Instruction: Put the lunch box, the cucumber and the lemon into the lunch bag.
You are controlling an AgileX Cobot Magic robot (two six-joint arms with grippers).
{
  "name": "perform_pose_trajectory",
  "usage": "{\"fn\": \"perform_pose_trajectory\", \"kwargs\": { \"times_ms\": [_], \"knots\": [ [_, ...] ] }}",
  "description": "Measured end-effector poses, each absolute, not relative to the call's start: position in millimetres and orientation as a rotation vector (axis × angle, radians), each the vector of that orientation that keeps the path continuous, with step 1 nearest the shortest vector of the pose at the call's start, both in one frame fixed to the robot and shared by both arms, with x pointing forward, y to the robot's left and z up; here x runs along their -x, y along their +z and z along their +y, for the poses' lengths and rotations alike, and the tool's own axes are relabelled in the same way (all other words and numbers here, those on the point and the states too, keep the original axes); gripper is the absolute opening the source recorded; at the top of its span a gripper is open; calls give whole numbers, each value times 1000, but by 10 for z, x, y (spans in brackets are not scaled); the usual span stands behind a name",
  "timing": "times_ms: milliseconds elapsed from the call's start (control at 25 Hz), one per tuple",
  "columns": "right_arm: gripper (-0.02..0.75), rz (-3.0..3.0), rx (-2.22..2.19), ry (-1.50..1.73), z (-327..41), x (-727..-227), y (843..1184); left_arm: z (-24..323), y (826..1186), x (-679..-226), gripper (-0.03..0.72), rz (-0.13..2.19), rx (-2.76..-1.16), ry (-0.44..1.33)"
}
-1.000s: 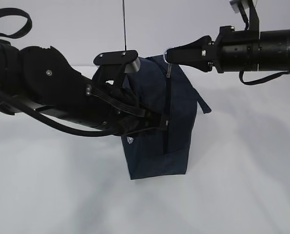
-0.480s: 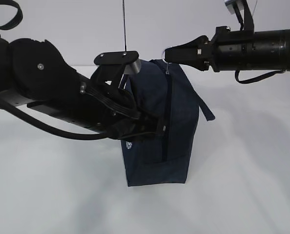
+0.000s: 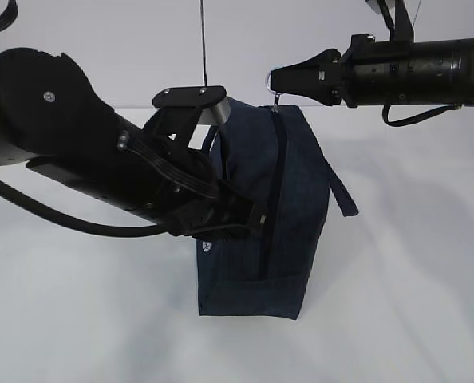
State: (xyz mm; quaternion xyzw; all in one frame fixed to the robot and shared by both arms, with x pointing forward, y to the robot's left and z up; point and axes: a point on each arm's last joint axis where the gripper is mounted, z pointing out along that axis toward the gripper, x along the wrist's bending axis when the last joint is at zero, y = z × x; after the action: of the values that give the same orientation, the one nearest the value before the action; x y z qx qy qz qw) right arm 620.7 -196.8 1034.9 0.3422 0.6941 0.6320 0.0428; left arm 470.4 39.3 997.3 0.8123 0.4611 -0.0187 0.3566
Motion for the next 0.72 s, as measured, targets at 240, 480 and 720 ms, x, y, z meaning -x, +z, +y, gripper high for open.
{"fn": "perform_pose_trajectory", "kwargs": {
  "times_ms": [240, 480, 720],
  "knots": [
    [0, 2110, -1072, 1898, -1985, -6228, 10334, 411, 9998, -4658, -6, 1183, -2128, -80],
    [0, 2101, -1090, 1872, -1997, -6243, 10324, 431, 10017, -4623, -6, 1169, -2161, -95],
    [0, 2088, -1114, 1832, -2012, -6265, 10307, 570, 9997, -4492, -6, 1174, -2175, -91]
  ]
}}
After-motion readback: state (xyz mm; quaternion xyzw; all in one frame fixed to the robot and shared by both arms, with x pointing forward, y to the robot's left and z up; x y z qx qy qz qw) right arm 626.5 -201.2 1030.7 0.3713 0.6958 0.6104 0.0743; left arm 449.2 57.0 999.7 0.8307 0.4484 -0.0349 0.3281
